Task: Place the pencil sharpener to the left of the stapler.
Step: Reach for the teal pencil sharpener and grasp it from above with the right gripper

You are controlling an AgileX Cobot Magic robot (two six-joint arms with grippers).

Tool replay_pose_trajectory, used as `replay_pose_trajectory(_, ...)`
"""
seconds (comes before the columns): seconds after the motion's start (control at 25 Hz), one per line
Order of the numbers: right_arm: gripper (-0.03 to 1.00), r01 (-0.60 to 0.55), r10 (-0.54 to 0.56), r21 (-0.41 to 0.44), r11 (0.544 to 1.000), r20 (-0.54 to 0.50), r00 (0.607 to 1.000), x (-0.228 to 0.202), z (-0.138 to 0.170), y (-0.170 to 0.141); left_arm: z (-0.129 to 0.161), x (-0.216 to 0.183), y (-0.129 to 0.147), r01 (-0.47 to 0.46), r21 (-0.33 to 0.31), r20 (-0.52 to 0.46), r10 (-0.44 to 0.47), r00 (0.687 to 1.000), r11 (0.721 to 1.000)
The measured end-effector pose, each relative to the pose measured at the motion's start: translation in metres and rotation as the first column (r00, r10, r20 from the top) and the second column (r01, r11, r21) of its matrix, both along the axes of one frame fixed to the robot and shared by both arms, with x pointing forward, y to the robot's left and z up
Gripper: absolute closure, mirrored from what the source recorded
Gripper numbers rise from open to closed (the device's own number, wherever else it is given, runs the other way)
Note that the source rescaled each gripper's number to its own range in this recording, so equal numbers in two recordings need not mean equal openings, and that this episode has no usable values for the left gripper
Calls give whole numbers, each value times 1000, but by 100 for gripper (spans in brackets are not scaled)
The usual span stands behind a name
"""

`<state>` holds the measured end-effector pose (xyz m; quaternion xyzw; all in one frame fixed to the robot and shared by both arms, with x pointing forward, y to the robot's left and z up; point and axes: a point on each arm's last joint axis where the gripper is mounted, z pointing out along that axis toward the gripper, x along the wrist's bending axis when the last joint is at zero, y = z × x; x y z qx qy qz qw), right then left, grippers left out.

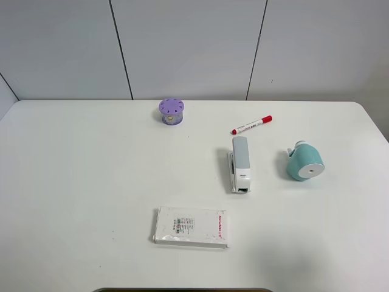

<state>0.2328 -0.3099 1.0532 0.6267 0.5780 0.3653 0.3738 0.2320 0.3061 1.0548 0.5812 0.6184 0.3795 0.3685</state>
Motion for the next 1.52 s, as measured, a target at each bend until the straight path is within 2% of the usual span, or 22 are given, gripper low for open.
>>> replay_pose_trajectory(0.96,49,0,0,1,1000,8,1000,0,7,0,0,0,0,0,0,0,0,1000,1000)
replay_pose_trajectory(1.28,49,7,-9,-12,1000,-141,990,35,35,2,0,0,0,0,0,0,0,1000,1000)
replay_pose_trajectory(1.52,49,50,-43,10,999,-332,942,92,60,7,0,0,0,0,0,0,0,1000,1000)
